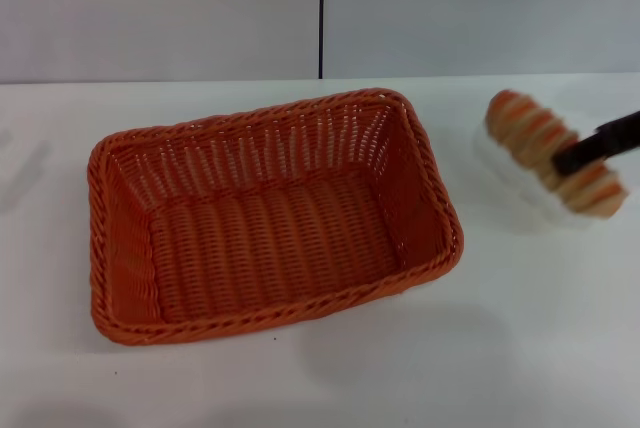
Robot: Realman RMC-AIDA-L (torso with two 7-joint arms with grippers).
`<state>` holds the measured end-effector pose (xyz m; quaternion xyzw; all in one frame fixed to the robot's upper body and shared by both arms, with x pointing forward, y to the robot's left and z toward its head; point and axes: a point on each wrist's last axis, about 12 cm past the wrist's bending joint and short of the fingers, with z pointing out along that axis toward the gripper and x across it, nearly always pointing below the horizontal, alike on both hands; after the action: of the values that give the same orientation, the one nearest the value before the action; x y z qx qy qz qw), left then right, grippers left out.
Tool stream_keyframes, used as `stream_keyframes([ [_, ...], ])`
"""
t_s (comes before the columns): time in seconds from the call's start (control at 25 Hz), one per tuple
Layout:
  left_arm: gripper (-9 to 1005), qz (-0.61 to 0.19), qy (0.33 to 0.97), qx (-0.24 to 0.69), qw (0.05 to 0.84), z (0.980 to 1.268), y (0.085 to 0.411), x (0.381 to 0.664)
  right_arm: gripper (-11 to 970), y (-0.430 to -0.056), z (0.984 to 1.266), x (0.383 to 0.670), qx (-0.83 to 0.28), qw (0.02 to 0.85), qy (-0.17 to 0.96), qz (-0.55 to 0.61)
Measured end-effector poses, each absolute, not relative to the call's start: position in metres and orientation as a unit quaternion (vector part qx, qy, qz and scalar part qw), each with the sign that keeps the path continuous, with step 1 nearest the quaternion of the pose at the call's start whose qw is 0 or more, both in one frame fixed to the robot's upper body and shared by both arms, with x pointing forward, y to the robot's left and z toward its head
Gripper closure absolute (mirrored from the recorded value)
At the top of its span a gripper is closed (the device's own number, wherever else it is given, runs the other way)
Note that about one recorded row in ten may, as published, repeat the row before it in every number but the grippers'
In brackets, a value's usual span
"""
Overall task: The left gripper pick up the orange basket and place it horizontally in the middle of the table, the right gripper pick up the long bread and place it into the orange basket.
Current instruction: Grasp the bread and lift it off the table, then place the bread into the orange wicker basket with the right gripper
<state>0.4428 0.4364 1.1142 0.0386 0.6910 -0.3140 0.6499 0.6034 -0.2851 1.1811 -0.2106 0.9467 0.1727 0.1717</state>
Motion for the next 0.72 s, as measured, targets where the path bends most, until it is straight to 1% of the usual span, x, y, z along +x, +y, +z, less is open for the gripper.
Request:
stream_keyframes([
  [0.04, 334, -0.314, 0.691, 0.039, 0.65, 1.114, 0.436, 0.443, 435, -0.285, 1.181, 0.603, -0.211, 0.172, 0.947, 0.173],
  [0.08, 334, -0.315, 0.69, 0.04, 0.65, 1.114, 0.436, 0.444, 444, -0.288, 1.197, 0.601, -0.211, 0.184, 0.946, 0.162],
  [0.12, 334, -0.315, 0.69, 0.04, 0.65, 1.114, 0.436, 0.444, 453, -0.288, 1.197, 0.601, -0.211, 0.184, 0.946, 0.162],
  [0.16, 334, -0.315, 0.69, 0.04, 0.65, 1.115, 0.435, 0.444, 462, -0.289, 1.207, 0.6, -0.213, 0.195, 0.945, 0.155],
  [0.2, 334, -0.317, 0.689, 0.041, 0.651, 1.115, 0.435, 0.445, 471, -0.289, 1.227, 0.596, -0.221, 0.215, 0.94, 0.143],
  [0.24, 334, -0.317, 0.689, 0.041, 0.651, 1.115, 0.435, 0.445, 479, -0.289, 1.227, 0.596, -0.221, 0.215, 0.94, 0.143],
  [0.28, 335, -0.317, 0.689, 0.041, 0.651, 1.115, 0.434, 0.446, 486, -0.283, 1.245, 0.592, -0.236, 0.231, 0.934, 0.136],
  [0.32, 335, -0.318, 0.688, 0.042, 0.651, 1.115, 0.434, 0.447, 494, -0.283, 1.245, 0.592, -0.236, 0.231, 0.934, 0.136],
  [0.4, 335, -0.32, 0.686, 0.044, 0.652, 1.116, 0.432, 0.448, 509, -0.266, 1.266, 0.587, -0.269, 0.246, 0.92, 0.143],
  [0.44, 335, -0.32, 0.686, 0.044, 0.652, 1.116, 0.432, 0.448, 515, -0.266, 1.266, 0.587, -0.269, 0.246, 0.92, 0.143],
  [0.48, 335, -0.322, 0.685, 0.044, 0.652, 1.115, 0.431, 0.449, 520, -0.253, 1.276, 0.584, -0.294, 0.252, 0.908, 0.159],
  [0.52, 335, -0.322, 0.685, 0.044, 0.652, 1.115, 0.431, 0.449, 526, -0.253, 1.276, 0.584, -0.294, 0.252, 0.908, 0.159],
  [0.56, 335, -0.323, 0.685, 0.044, 0.652, 1.115, 0.43, 0.449, 532, -0.245, 1.281, 0.583, -0.309, 0.257, 0.9, 0.169],
  [0.6, 335, -0.324, 0.684, 0.043, 0.652, 1.115, 0.43, 0.449, 538, -0.229, 1.285, 0.581, -0.343, 0.26, 0.882, 0.193],
  [0.64, 335, -0.324, 0.684, 0.043, 0.652, 1.115, 0.43, 0.449, 544, -0.229, 1.285, 0.581, -0.343, 0.26, 0.882, 0.193],
  [0.72, 335, -0.325, 0.684, 0.042, 0.652, 1.114, 0.429, 0.449, 555, -0.211, 1.285, 0.578, -0.379, 0.255, 0.861, 0.224],
])
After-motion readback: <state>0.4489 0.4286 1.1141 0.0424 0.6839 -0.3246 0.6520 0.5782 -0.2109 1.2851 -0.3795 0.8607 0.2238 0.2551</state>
